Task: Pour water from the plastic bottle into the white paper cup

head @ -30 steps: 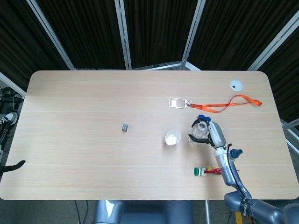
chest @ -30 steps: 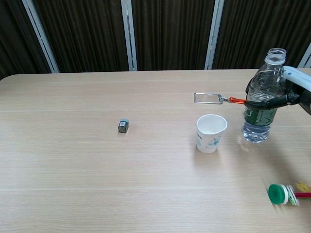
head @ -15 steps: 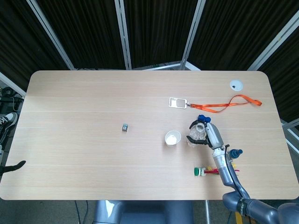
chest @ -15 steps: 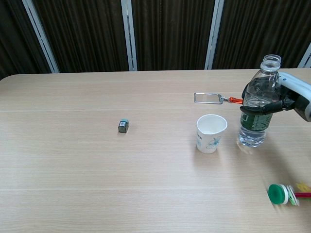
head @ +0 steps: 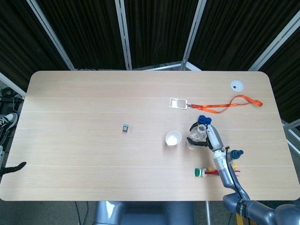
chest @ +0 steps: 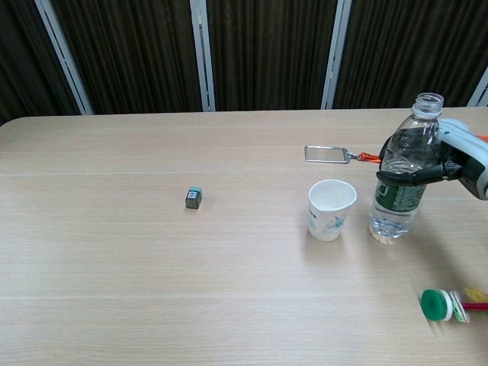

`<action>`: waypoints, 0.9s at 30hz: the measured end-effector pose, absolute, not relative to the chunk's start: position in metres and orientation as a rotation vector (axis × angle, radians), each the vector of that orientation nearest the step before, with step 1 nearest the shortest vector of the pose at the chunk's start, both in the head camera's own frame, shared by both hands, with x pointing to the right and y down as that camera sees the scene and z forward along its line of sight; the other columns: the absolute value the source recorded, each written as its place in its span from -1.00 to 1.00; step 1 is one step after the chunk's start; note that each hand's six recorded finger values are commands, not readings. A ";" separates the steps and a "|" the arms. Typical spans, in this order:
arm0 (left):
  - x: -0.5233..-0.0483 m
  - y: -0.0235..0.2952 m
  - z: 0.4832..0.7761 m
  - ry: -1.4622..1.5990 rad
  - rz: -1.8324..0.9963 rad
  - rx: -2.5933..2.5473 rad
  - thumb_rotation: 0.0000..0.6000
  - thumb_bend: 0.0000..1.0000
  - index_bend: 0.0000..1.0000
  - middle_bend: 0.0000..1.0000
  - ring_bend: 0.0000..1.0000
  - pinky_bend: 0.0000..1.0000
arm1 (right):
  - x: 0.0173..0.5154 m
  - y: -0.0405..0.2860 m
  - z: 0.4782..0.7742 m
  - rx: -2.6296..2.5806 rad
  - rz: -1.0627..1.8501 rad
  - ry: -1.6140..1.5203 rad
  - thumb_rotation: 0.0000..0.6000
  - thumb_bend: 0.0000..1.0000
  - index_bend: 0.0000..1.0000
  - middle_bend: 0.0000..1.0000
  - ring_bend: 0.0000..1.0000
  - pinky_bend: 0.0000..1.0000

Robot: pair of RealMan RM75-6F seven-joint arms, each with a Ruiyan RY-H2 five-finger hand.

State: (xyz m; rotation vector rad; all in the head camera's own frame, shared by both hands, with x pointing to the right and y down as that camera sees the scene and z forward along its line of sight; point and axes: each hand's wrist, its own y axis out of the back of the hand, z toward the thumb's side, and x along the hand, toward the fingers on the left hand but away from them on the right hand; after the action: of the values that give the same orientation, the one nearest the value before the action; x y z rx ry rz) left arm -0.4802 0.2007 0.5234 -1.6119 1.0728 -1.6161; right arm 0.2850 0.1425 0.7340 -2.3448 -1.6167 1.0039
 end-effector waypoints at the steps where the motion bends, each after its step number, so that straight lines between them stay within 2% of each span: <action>1: -0.480 0.201 0.523 1.072 -1.616 -1.612 1.00 -0.96 -1.00 -1.00 -1.00 -1.00 | 0.285 0.143 0.735 -2.346 1.003 -1.620 1.00 -0.42 0.01 0.16 -0.02 -0.02; 7: -0.480 0.201 0.524 1.071 -1.618 -1.611 1.00 -0.96 -1.00 -1.00 -1.00 -1.00 | 0.286 0.143 0.737 -2.350 0.992 -1.634 1.00 -0.61 -0.07 0.10 -0.08 -0.05; 12: -0.480 0.201 0.524 1.070 -1.618 -1.612 1.00 -0.96 -1.00 -1.00 -1.00 -1.00 | 0.286 0.144 0.738 -2.355 0.992 -1.632 1.00 -0.88 -0.28 -0.11 -0.29 -0.15; 23: -0.480 0.201 0.523 1.071 -1.615 -1.614 1.00 -0.96 -1.00 -1.00 -1.00 -1.00 | 0.289 0.145 0.740 -2.363 0.992 -1.641 1.00 -0.95 -0.33 -0.20 -0.38 -0.26; 26: -0.480 0.201 0.523 1.072 -1.614 -1.615 1.00 -0.96 -1.00 -1.00 -1.00 -1.00 | 0.289 0.146 0.740 -2.364 0.990 -1.638 1.00 -0.99 -0.42 -0.30 -0.49 -0.37; 27: -0.480 0.201 0.523 1.071 -1.614 -1.614 1.00 -0.96 -1.00 -1.00 -1.00 -1.00 | 0.289 0.146 0.739 -2.366 0.988 -1.638 1.00 -1.00 -0.51 -0.39 -0.58 -0.48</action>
State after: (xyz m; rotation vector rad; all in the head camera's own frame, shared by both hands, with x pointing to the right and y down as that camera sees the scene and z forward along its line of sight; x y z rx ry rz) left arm -0.4797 0.2010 0.5232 -1.6144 1.0713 -1.6142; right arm 0.2890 0.1458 0.7394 -2.3655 -1.6379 0.9882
